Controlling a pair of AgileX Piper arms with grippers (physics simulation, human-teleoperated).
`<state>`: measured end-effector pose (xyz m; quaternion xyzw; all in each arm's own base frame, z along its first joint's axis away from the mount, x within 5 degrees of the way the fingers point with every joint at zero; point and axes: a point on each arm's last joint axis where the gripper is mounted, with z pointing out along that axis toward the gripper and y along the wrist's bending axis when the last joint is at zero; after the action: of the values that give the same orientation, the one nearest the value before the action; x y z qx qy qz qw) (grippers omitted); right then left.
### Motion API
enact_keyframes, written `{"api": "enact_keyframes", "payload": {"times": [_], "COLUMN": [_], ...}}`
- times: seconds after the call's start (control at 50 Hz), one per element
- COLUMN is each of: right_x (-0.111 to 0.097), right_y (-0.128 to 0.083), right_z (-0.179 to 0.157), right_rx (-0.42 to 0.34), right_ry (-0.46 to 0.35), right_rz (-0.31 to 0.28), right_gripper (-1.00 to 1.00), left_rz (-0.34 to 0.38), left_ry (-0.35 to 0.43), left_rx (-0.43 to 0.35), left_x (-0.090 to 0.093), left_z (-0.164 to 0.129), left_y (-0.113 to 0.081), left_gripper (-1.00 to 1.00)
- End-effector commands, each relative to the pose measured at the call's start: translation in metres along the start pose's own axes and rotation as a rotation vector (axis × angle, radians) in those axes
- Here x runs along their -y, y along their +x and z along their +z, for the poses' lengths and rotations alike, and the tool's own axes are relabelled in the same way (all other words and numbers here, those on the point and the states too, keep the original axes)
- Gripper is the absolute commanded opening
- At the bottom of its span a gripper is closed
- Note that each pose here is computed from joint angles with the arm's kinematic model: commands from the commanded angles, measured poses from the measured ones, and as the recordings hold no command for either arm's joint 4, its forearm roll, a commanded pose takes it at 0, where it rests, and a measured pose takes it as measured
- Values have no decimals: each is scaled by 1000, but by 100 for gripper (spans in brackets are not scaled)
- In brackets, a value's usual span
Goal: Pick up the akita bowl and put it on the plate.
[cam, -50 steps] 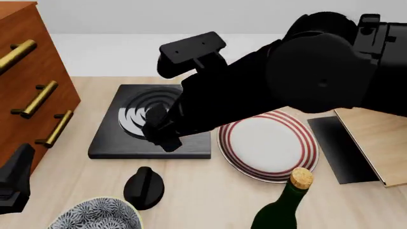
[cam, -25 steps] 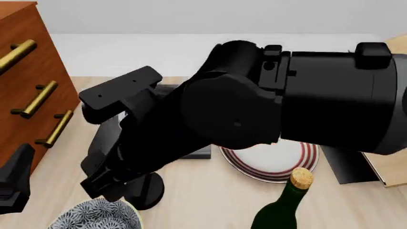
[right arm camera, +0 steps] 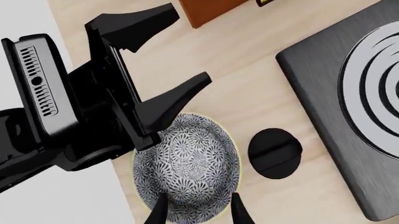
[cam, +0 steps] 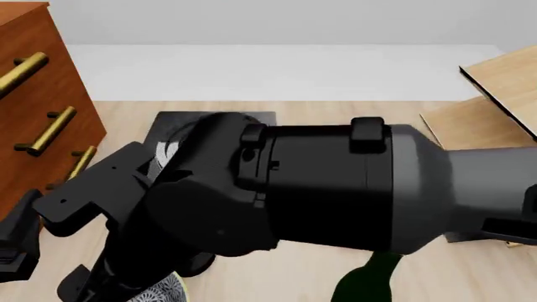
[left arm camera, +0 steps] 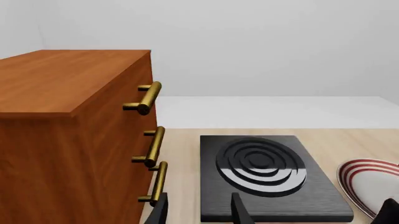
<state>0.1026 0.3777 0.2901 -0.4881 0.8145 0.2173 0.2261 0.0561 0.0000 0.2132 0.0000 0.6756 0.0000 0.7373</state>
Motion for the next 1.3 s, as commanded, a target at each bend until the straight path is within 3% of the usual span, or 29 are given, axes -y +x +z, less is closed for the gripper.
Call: {"api": "enact_keyframes", "payload": {"times": [0.02,0.22,0.62,1.3], "right_x": [-9,-8,44,48], "right_y": [3,0,-13,15], "right_z": [18,28,49,86], "right_rx": [-33,-48,-88,-121], "right_ry": [-6,-1,76,80], "right_rz": [-9,-10,-12,31], "right_gripper": [100,100,100,100], "left_rz": [0,0,0,0], "left_ry": [0,0,0,0], "left_rx": [0,0,0,0], "left_x": [0,0,0,0], "left_z": [0,0,0,0], "left_y": [0,0,0,0], "left_gripper": [100,100,100,100]}}
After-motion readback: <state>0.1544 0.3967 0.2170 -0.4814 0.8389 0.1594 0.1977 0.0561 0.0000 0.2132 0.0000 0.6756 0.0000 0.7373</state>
